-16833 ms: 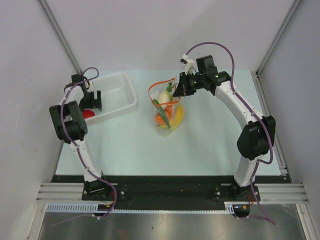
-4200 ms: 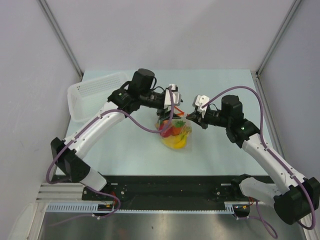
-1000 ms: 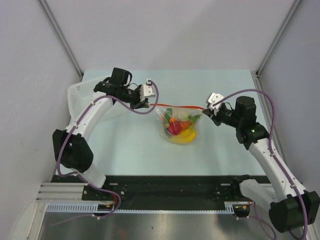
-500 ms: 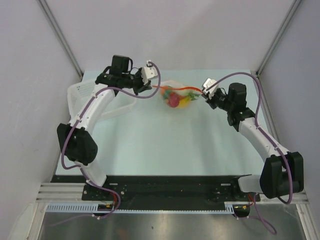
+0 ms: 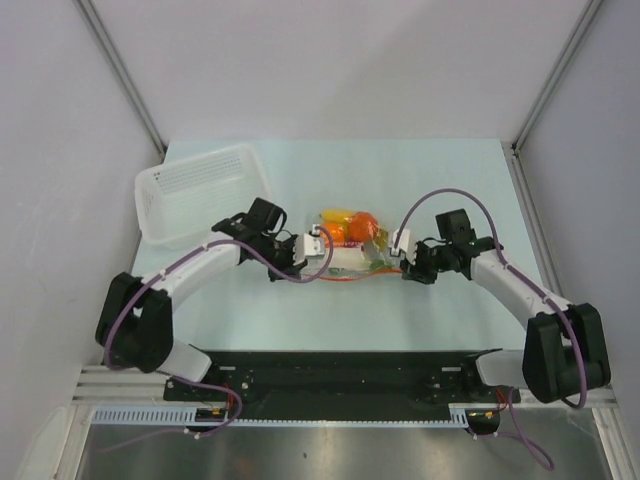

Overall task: Place the food in the zip-top bag and seal the zipper
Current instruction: Place the zipper food storage bag at the center of the board, then reset both arms

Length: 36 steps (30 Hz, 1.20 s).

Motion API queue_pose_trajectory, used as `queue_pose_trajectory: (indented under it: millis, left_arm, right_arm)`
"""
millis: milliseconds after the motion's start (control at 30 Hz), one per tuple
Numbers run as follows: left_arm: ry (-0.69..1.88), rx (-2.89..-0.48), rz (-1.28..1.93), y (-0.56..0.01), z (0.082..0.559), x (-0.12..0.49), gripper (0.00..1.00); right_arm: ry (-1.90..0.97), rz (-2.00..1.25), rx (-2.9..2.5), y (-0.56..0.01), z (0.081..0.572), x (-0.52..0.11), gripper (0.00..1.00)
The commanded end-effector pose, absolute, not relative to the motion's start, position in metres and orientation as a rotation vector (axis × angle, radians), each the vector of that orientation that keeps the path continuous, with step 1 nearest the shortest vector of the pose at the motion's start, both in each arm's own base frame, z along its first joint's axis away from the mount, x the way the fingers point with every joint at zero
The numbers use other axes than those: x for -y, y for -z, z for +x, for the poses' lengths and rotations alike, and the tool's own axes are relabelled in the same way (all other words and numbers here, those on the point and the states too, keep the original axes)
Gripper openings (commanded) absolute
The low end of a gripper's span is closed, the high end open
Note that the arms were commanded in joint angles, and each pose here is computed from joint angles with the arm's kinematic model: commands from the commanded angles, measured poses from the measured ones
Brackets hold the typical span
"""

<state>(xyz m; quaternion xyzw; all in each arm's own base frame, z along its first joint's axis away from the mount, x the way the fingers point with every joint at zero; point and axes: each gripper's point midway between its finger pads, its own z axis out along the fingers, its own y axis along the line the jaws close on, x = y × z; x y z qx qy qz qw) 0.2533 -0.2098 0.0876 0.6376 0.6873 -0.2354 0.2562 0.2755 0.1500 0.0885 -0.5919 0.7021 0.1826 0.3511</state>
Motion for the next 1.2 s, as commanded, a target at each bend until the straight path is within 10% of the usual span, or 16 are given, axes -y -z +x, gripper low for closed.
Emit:
queue_pose_trajectory:
  millis: [0, 33, 233, 700, 1167]
  left_arm:
    - [0.649, -1.732, 1.702, -0.117, 0.242, 0.223, 0.25]
    - [0.659, -1.742, 1.710, -0.118, 0.238, 0.222, 0.37]
    - [0.685, -1.719, 1.650, -0.162, 0.232, 0.225, 0.99]
    - [0.710, -1.999, 0.773, -0.322, 0.406, 0.184, 1.00]
    - [0.516, -2.193, 0.186, -0.264, 0.475, 0.033, 1.00]
  right_arm:
    - [-0.488, -1.658, -1.740, -0.100, 0.242, -0.144, 0.43]
    - [-0.484, -1.664, -1.739, -0.102, 0.238, -0.142, 0.60]
    - [-0.377, -1.498, -1.728, -0.140, 0.249, -0.129, 0.81]
    - [-0.314, -0.683, -1.750, -0.291, 0.360, -0.117, 1.00]
    - [-0.482, -0.215, -2.004, -0.246, 0.424, -0.049, 0.99]
